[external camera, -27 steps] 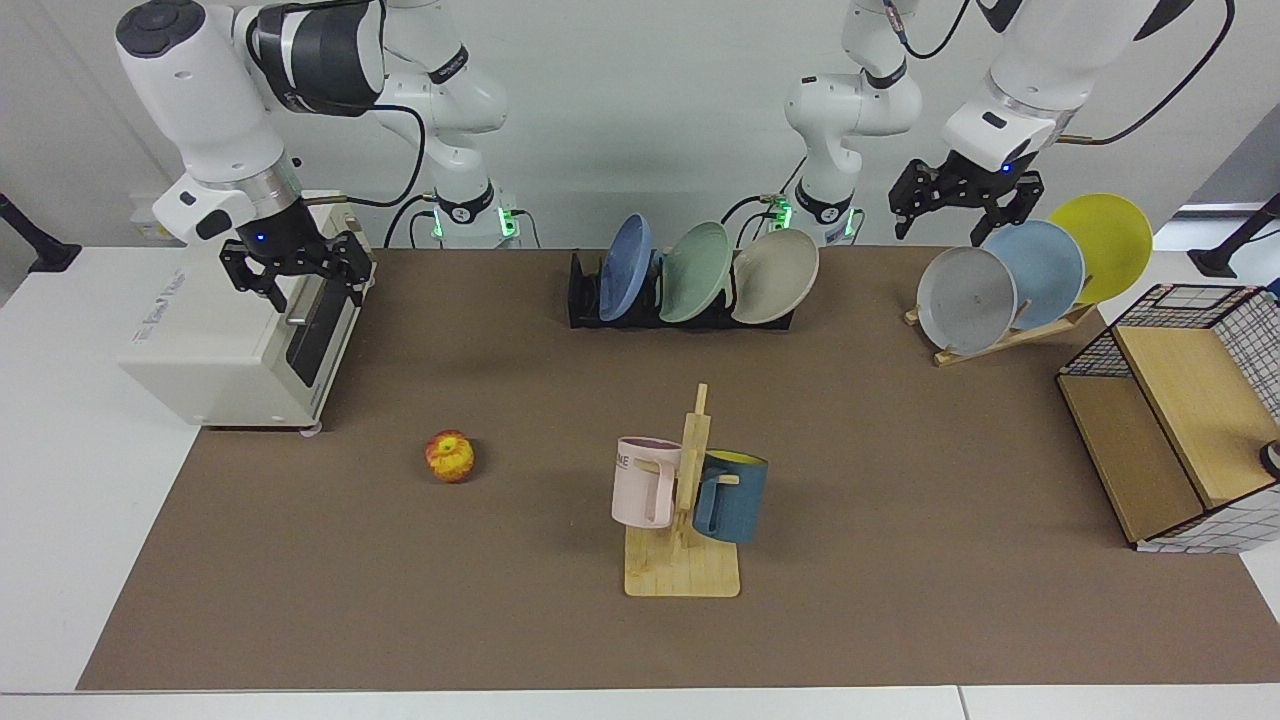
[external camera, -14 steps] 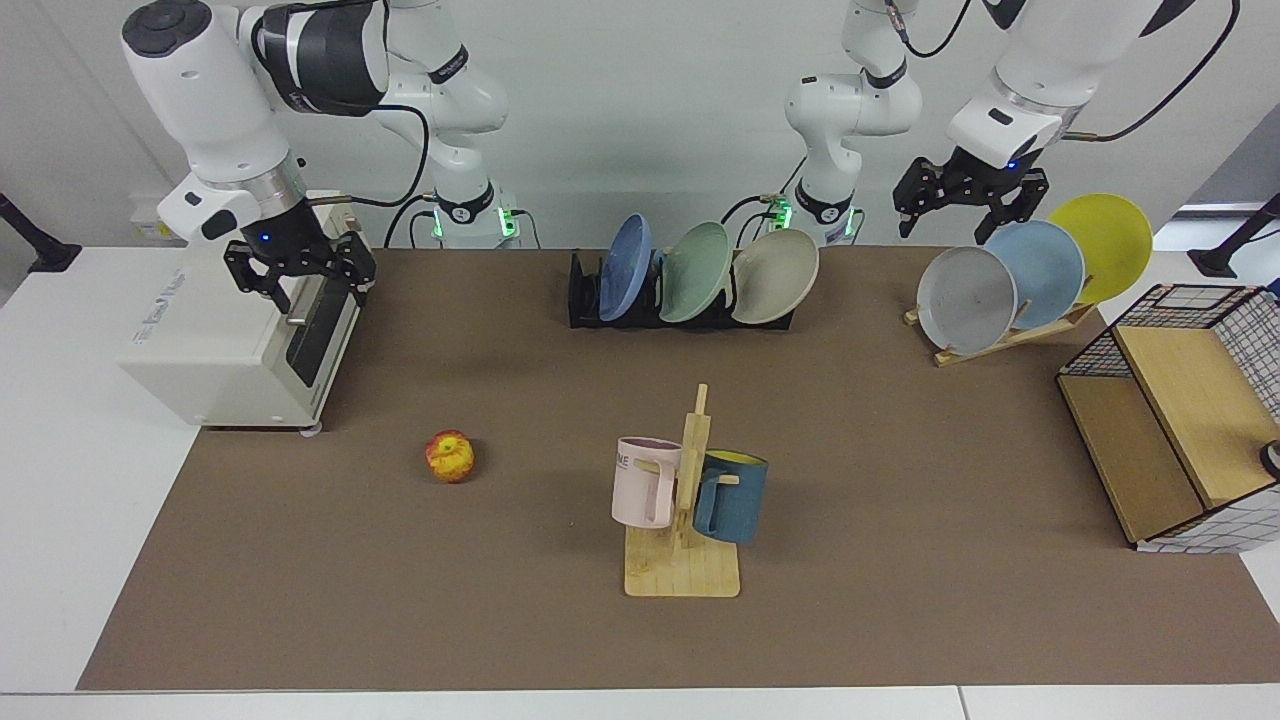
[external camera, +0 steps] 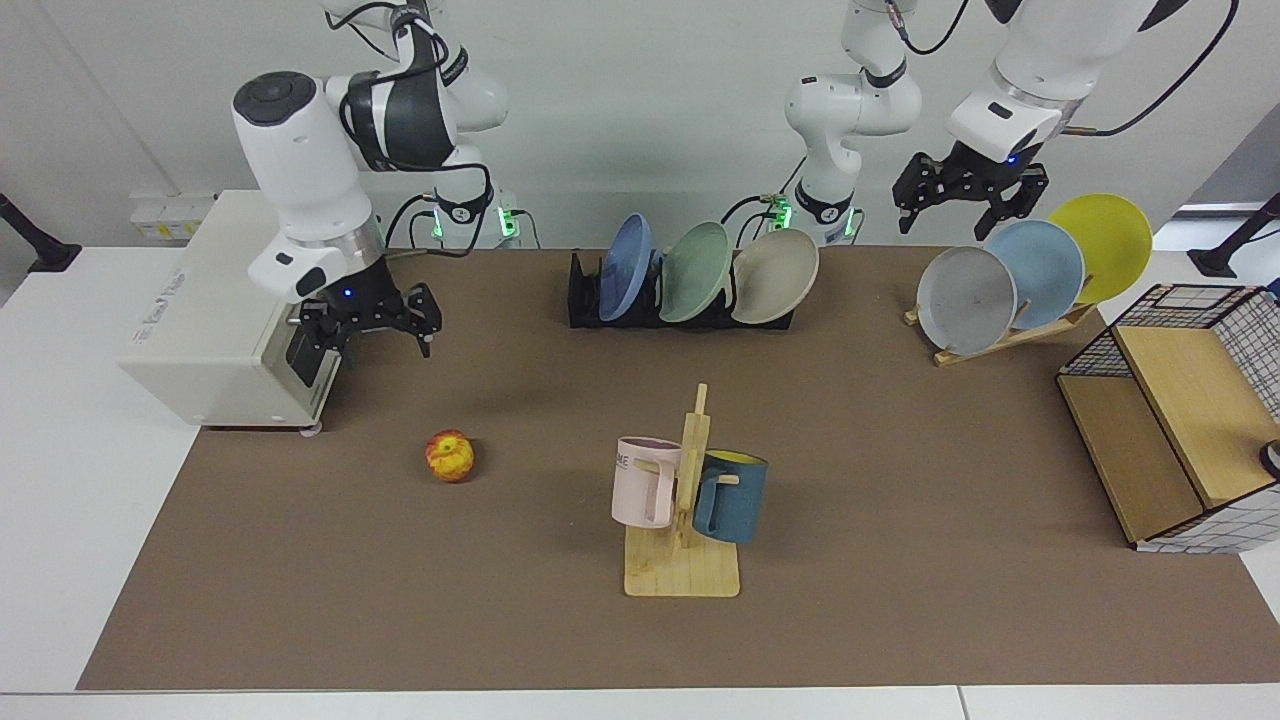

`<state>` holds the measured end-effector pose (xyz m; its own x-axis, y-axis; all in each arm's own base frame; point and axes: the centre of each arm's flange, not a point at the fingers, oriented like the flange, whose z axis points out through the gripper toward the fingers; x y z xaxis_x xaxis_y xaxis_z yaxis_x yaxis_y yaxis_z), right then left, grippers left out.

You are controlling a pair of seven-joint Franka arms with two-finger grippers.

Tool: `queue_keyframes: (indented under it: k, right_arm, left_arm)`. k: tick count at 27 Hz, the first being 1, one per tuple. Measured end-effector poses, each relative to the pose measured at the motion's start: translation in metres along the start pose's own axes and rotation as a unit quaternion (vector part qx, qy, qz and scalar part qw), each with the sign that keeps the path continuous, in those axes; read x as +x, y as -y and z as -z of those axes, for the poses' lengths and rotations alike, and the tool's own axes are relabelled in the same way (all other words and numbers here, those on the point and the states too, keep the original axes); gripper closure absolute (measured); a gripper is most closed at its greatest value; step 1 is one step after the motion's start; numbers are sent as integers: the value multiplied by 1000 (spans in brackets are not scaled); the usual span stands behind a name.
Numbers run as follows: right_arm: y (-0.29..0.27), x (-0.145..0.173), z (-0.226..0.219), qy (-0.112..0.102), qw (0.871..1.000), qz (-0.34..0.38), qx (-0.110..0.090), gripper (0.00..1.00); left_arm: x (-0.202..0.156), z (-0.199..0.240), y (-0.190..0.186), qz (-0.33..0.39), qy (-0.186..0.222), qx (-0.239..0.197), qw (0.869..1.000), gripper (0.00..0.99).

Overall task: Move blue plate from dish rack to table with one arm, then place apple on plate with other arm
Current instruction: 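Reach the right gripper to the red apple and grasp it, then lift the apple with the right gripper while the left gripper reaches the blue plate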

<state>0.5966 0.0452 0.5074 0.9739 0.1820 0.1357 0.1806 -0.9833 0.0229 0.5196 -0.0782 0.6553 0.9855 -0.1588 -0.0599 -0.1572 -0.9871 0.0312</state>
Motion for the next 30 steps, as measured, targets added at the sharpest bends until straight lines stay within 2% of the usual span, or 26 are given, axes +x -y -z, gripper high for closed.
queue_keyframes:
  k: [4, 17, 25, 30]
  right_arm:
    - [11, 17, -40, -10, 1000, 3, 0, 0]
    - [20, 38, -173, -9, 1000, 9, -1, 0]
    - [21, 34, -199, 4, 1000, 9, 0, 0]
    - [21, 28, -206, 13, 1000, 9, 0, 0]
  left_arm:
    - [-3, -4, -16, -14, 4, -2, 1000, 0]
    - [-26, -26, -97, -47, 2, -56, 997, 9]
    - [-38, -52, -155, -55, 6, -98, 994, 9]
    - [-44, -92, -210, -56, -1, -116, 992, 4]
